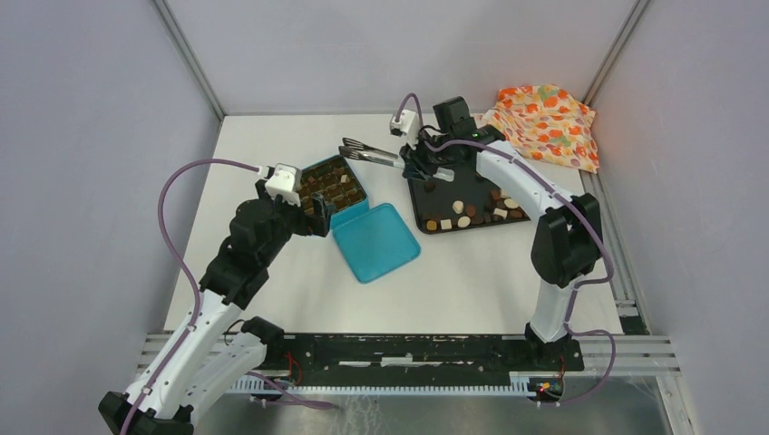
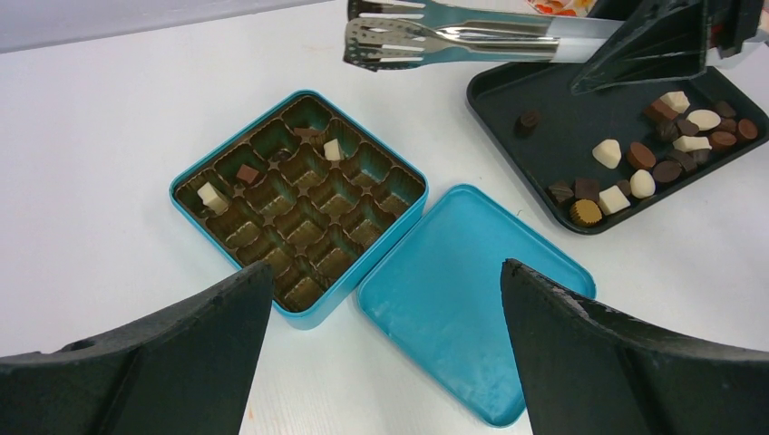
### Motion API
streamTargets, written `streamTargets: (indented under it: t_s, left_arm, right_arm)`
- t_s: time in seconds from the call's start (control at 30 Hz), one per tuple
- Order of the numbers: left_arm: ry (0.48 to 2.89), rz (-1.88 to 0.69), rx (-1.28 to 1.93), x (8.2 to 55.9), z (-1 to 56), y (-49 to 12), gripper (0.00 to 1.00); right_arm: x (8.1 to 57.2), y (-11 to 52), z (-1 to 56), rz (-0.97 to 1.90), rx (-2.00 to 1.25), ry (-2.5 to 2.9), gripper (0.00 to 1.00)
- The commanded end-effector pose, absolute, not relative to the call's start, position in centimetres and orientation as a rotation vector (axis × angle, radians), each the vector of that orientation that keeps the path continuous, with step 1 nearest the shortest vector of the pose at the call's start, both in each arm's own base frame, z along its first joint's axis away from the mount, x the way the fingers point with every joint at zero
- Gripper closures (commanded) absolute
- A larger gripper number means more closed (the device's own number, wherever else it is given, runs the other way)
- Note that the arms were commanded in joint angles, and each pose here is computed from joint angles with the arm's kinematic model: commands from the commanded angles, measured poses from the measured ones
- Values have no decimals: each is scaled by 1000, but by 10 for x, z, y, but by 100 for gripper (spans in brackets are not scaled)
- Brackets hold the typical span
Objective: Pack the chocolate
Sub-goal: Pick up the fake chocolate from the plate, then place the fake chocolate in the packing box.
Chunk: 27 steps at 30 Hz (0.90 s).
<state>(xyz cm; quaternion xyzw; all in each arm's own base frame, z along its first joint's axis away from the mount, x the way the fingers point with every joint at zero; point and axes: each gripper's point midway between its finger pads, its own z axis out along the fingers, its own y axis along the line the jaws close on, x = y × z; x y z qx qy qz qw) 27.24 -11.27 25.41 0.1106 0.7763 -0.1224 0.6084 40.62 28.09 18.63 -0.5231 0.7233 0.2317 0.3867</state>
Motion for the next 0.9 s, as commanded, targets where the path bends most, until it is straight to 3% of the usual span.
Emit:
streamTargets:
  t_s: [0.0,0.57,0.87]
  left_arm:
    - [1745,-285,240,273,272,-111,0]
    - [1740,-277,232,273,273,-108,0]
    - [1739,-279,233,272,274,-109,0]
  right_arm:
    - [417,305,206,583,-1320,1799,87]
    - [416,358,152,528,-1418,1861,83]
    - [419,361,136,488,-1435,1888,73]
